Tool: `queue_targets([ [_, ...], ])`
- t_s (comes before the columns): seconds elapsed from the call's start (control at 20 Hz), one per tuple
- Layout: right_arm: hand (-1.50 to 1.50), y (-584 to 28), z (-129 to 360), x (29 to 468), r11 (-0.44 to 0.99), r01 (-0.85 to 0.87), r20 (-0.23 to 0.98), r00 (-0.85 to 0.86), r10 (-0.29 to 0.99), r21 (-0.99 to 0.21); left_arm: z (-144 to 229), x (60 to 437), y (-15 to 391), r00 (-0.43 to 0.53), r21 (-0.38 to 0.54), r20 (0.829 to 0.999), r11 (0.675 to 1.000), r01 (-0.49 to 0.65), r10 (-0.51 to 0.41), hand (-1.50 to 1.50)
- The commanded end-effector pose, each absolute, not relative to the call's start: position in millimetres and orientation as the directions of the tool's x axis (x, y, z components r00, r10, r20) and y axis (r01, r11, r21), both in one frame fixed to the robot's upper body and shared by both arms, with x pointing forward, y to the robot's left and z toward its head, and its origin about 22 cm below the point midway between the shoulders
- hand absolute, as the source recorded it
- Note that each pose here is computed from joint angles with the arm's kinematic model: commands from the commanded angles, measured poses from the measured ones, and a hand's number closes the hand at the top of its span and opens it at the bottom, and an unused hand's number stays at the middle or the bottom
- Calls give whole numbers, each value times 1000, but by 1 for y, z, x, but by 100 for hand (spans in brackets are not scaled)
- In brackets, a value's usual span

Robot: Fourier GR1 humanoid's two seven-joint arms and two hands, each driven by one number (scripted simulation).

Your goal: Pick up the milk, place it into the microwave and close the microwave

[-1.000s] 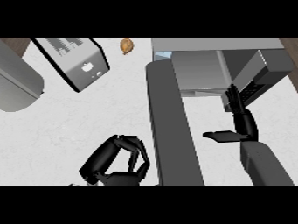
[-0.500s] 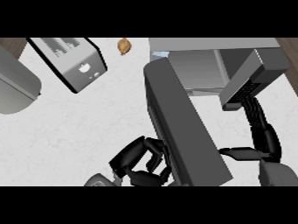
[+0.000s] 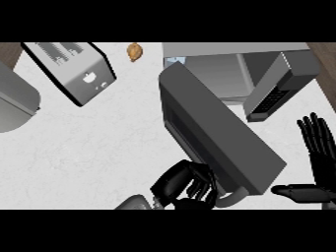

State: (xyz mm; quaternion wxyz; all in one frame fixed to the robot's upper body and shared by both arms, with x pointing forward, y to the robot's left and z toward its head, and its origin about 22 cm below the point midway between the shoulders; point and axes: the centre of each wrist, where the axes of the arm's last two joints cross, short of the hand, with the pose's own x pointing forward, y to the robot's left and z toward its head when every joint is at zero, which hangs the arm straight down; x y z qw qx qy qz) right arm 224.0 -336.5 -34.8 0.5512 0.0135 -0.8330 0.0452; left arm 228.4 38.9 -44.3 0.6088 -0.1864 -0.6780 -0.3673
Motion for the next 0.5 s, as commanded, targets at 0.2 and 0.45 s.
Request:
queue_targets([
  [0.2, -150, -349, 5, 214, 983, -184, 904, -424, -53, -28, -34, 230, 14, -183, 250, 967, 779, 575, -175, 150],
  [0.45, -150, -342, 28, 230, 963, -269, 889, -446, -101, -26, -15, 246, 6, -200, 196, 974, 837, 511, -105, 150],
])
